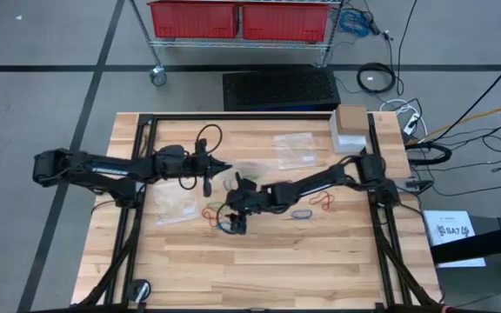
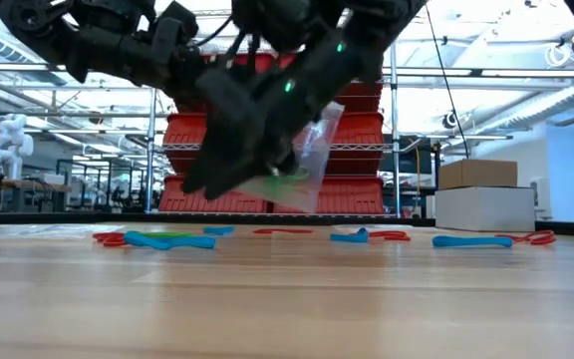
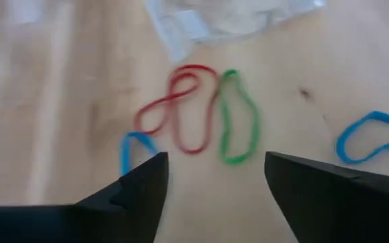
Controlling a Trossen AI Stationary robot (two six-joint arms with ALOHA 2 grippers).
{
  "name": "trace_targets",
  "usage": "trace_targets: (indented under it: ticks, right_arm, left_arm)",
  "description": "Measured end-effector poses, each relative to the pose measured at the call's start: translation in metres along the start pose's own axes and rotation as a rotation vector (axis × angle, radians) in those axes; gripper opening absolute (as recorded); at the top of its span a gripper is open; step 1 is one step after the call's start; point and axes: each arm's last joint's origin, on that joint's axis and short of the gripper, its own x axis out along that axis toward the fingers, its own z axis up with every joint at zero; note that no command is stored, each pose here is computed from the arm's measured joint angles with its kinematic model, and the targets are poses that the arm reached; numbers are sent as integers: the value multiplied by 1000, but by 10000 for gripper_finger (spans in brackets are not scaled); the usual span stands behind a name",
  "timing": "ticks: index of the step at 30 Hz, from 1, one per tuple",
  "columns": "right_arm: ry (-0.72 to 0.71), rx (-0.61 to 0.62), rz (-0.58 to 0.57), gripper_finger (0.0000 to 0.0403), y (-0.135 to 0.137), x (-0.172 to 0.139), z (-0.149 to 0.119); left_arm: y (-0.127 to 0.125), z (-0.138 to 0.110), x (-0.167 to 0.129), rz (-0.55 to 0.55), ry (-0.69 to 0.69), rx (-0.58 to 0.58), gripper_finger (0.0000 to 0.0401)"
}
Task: Sort rubber bands
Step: Put the green rubber band into the open transparent zip bag
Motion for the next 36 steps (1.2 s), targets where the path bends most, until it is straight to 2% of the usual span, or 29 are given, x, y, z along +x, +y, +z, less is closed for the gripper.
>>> trace_targets:
  ticks: [6,15,18,22,23,25,29,33,36]
  right_arm:
    - [-34,6,-73,255,-8,19,-9]
    - [-38,-23,-85,214,-15,45,-25]
    - [-38,-35,-89,176,-15,45,-25]
    - [-30,-62,-77,72,-14,43,-24]
    - [-22,-65,-66,41,-14,40,-22]
    - [4,-75,-33,13,-12,34,-21]
    - [47,-100,6,8,-2,3,-6]
    - [34,-128,7,3,6,-45,18]
    - [-6,-139,-36,2,10,-87,35]
  left_arm:
    - [0,1,-13,4,-31,20,0]
    - [0,4,-15,5,-46,20,0]
    - [0,3,-15,4,-39,19,0]
    - [-1,3,-15,3,-30,19,0]
    - [-1,2,-15,3,-26,19,0]
    - [-1,2,-15,2,-21,20,0]
    - [0,1,-15,3,-17,26,0]
    - [0,1,-15,2,-12,28,0]
    - [-1,0,-15,-10,-7,28,0]
